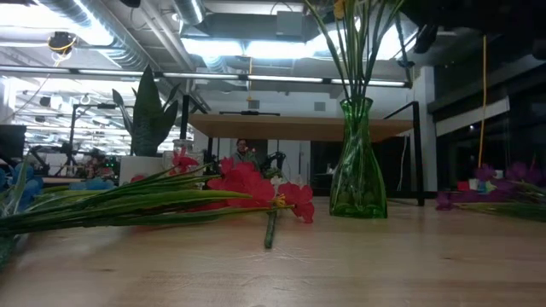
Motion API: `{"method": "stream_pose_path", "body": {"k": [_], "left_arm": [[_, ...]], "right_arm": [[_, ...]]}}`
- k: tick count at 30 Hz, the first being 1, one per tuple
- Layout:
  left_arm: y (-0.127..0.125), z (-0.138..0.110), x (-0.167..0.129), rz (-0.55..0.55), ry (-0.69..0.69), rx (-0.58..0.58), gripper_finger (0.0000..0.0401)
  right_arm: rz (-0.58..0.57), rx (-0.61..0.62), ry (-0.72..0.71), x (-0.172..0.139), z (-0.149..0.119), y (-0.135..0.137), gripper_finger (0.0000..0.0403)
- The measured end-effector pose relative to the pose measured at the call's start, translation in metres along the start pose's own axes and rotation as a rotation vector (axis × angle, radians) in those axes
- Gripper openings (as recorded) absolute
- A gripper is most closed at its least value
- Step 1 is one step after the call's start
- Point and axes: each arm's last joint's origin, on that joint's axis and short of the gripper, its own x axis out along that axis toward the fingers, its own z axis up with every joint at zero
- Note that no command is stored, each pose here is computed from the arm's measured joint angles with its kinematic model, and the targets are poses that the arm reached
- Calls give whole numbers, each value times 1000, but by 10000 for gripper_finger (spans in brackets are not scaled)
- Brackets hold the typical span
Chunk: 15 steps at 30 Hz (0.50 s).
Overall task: Pick and place flowers into a vace then onto a shelf
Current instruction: Put the orange flowers into the green vase
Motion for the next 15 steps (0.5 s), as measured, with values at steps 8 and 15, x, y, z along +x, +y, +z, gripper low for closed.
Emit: {"method": "stream_pose_path", "body": {"k": [8, 15], "left_arm": [[0, 0, 0, 0, 0, 0, 4], [0, 0, 0, 0, 0, 0, 4]], "right_arm": [[91, 7, -57, 18, -12, -1, 12], [107, 35, -117, 27, -31, 2, 12]]}}
